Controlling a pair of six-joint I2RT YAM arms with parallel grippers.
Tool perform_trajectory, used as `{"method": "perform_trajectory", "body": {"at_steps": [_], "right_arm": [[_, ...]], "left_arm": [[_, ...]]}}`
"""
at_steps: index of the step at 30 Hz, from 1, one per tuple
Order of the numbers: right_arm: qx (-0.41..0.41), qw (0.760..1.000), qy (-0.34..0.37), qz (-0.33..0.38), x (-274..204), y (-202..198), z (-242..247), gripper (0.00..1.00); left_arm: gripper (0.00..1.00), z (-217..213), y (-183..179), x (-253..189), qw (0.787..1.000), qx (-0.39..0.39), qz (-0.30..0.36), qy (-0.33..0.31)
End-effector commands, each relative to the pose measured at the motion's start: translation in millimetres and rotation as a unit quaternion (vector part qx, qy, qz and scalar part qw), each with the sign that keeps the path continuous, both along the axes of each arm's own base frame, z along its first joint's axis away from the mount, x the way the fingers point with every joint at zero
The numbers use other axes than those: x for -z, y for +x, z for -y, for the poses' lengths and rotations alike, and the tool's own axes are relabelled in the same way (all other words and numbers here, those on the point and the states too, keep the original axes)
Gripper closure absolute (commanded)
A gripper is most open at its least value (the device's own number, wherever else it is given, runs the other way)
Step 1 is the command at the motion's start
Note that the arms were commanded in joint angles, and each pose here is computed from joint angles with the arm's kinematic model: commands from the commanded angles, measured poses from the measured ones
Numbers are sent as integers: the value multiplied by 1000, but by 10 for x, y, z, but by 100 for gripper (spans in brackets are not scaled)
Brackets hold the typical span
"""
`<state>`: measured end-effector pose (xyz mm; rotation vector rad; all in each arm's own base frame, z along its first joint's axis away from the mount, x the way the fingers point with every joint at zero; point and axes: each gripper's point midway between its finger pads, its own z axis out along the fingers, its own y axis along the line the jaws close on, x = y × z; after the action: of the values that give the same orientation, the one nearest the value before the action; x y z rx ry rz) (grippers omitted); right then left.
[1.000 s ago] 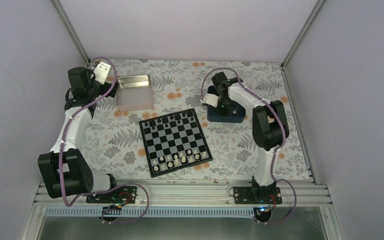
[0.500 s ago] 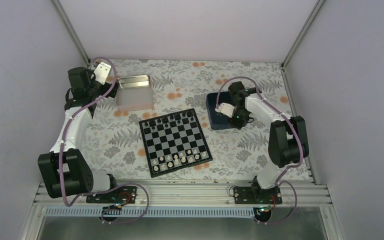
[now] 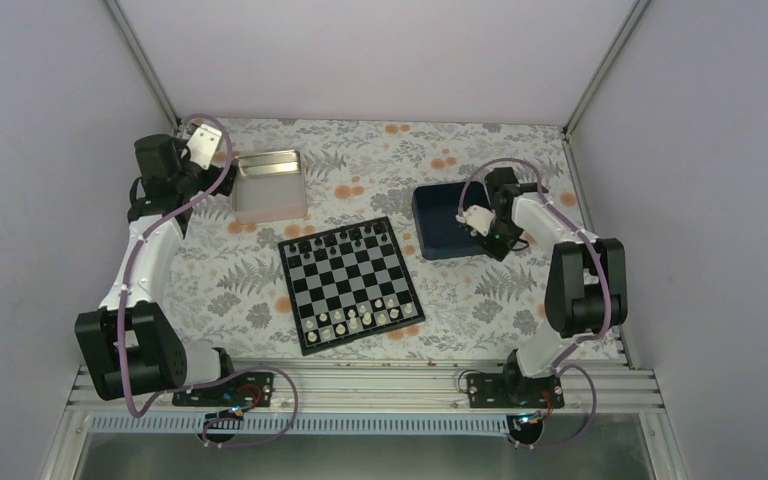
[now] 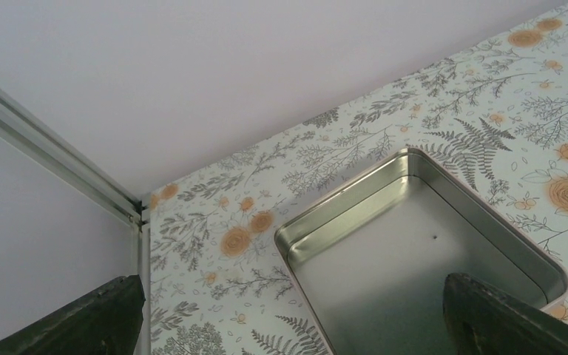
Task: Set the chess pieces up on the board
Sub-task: Adjust the storage box at the center of the board.
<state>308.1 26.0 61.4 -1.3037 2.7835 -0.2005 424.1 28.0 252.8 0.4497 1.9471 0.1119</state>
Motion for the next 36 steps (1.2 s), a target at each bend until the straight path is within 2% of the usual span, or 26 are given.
{"method": "perform_trajectory", "body": {"at_steps": [1, 11, 17, 21, 24, 27, 32, 36], "right_arm": [[24, 999, -14, 27, 83, 257, 191, 95], [28, 997, 14, 73, 135, 908, 190, 94], [9, 995, 63, 80, 118, 1367, -12, 94], [22, 992, 45, 117, 94, 1725, 36, 92], [34, 985, 35, 166, -127, 1891, 66, 93], [19, 979, 56, 193, -430, 1861, -128, 94], [-49, 987, 68, 135, -484, 1406, -699, 94], [-88, 987, 85, 106, -471, 1189, -1091, 95]], "left_arm": [[0, 24, -37, -184, 1000, 4, 23, -8], [0, 2, -52, -188, 1000, 0, 25, -6], [0, -14, -60, -196, 1000, -2, 27, -6], [0, -34, -68, -191, 1000, -4, 26, -7], [0, -45, -75, -205, 1000, -5, 28, -6], [0, -59, -65, -191, 1000, -7, 28, -6], [0, -51, -47, -178, 1000, -4, 26, -9], [0, -50, -56, -188, 1000, -4, 28, -7]]}}
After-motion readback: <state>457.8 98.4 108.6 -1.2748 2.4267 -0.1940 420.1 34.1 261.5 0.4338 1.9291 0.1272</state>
